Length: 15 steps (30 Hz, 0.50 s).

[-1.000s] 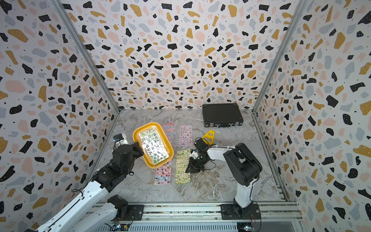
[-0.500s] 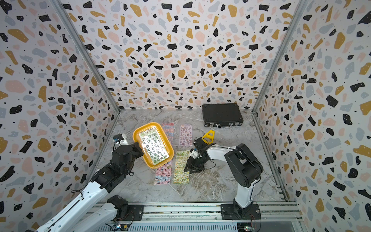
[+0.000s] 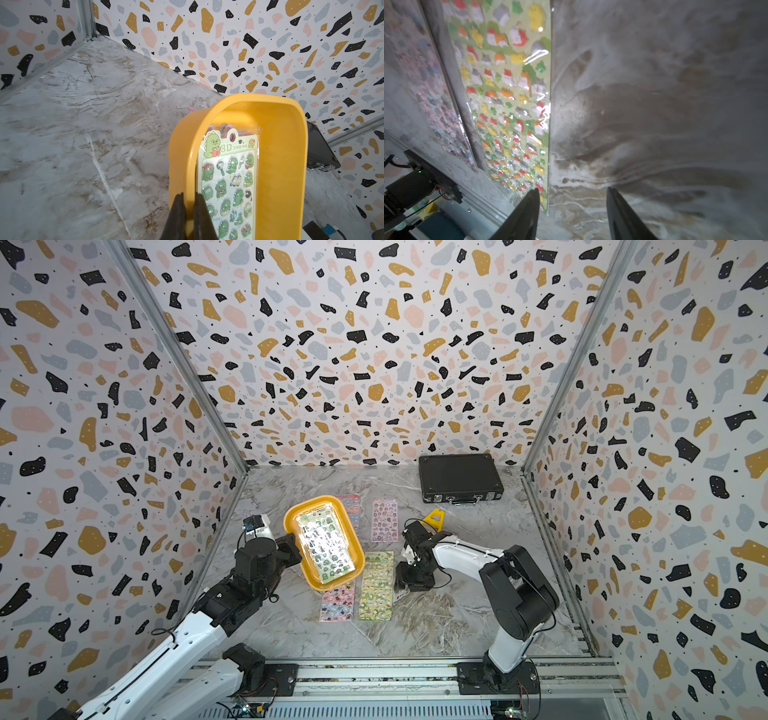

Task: Take the stickers out of the storage box
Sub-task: Place the sticker at the center of the board, then pick up the sticker from the storage box.

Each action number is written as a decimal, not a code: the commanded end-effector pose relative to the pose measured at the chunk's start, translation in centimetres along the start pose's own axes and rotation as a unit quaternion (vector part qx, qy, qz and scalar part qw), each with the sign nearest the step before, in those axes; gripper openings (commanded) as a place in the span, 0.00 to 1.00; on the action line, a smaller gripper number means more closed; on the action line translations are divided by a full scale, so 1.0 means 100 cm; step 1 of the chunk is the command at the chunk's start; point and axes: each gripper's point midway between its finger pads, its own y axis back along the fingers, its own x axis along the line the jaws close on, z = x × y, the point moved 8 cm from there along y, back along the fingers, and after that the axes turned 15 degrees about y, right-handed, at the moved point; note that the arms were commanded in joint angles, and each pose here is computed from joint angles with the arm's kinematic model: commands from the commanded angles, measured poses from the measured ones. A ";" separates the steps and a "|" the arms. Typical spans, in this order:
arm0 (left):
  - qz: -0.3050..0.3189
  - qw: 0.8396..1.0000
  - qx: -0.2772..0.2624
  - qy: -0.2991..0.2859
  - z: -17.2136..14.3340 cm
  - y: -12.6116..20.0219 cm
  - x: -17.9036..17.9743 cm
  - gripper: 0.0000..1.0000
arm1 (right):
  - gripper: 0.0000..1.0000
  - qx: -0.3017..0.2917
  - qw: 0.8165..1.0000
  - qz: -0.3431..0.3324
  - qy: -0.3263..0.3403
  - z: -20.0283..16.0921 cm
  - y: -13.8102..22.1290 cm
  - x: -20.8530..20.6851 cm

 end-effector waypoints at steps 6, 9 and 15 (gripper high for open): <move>-0.106 0.991 0.076 -0.032 -0.005 -0.020 -0.045 0.00 | 0.55 -0.258 0.965 0.018 0.038 -0.016 0.100 0.026; -0.113 0.988 0.099 -0.044 -0.013 -0.025 -0.053 0.00 | 0.54 -0.321 0.944 0.070 0.041 -0.019 0.119 0.043; -0.114 0.988 0.091 -0.058 -0.018 -0.023 -0.057 0.00 | 0.50 -0.282 0.949 0.088 0.108 -0.013 0.114 0.090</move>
